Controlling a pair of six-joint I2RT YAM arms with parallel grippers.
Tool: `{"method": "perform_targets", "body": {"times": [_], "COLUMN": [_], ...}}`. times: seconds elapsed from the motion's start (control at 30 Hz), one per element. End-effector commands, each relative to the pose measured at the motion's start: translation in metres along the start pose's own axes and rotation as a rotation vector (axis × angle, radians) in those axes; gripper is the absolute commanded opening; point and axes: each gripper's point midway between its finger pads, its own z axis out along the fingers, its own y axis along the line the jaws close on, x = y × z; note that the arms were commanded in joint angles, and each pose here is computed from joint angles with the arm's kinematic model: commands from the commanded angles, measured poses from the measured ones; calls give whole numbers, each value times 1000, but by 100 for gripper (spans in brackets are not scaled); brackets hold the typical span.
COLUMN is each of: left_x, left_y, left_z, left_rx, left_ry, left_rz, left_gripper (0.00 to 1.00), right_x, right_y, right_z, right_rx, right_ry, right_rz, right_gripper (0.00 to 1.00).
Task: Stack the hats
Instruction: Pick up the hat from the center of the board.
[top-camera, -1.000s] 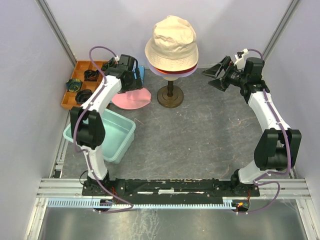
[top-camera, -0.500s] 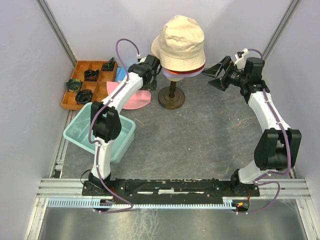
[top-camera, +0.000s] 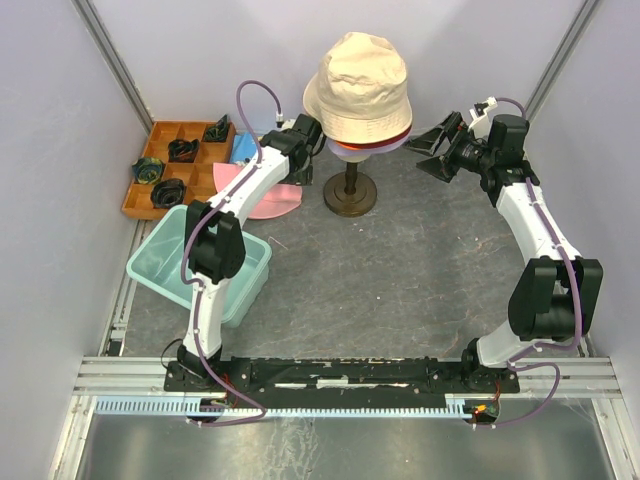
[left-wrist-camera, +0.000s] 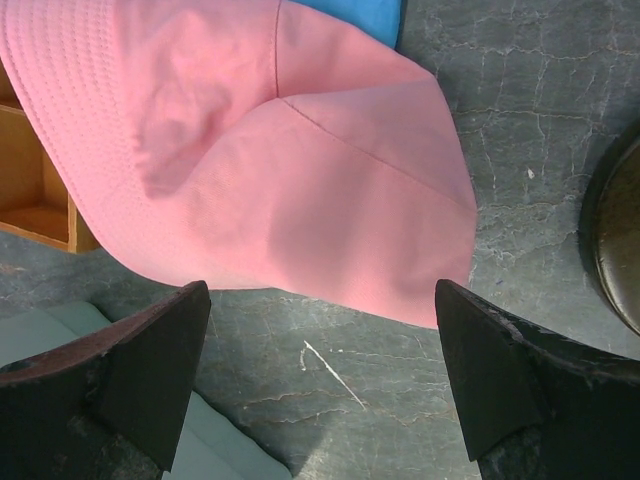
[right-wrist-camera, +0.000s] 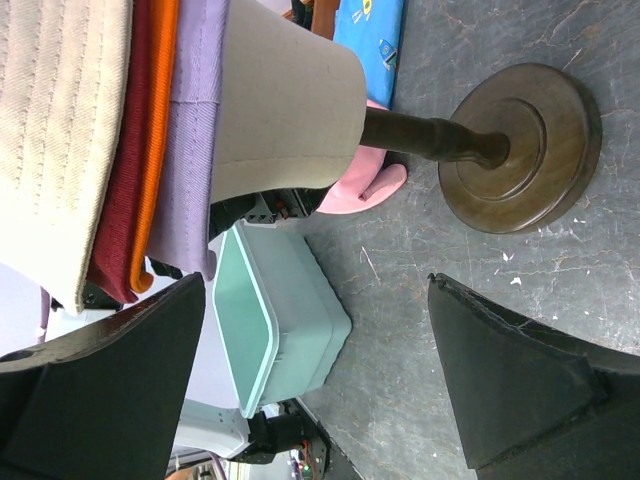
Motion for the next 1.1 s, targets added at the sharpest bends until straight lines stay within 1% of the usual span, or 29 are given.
{"method": "perform_targets", "body": {"times": [0.0,0.43,0.77,0.8,0.87,0.9,0.93,1.0,1.07], "left_x": [-5,21,24,24,22,21,19,13,9], "left_y": [-1,5,6,6,6,7,8,14,18], "left_z": [0,23,43,45,49,49,50,48,46], "left_rx": [-14,0,-2,-6,-17,-25,-31,-50,-51], "left_ry": [-32,28,35,35,27,21,14,-11,-25], "left_rz": [-36,-82,-121,-121,-123,-124,-126,-126,-124], "left_gripper": [99,99,100,98,90,81,62,31,8], "right_x": [-6,-5,-4,-4,-5,-5,-6,-6,-7], "right_y": [11,13,14,14,15,16,17,17,18], "right_z": [-3,-5,-7,-6,-6,-6,-6,-6,-6], "right_rx": [-32,-33,-35,-34,-38,-40,-42,-42,-43], "right_ry": [-13,-9,-9,-9,-13,-15,-18,-18,-20], "right_rz": [-49,-51,-47,-45,-42,-42,-41,-40,-42], "right_gripper": [99,99,99,99,99,99,99,99,99]}}
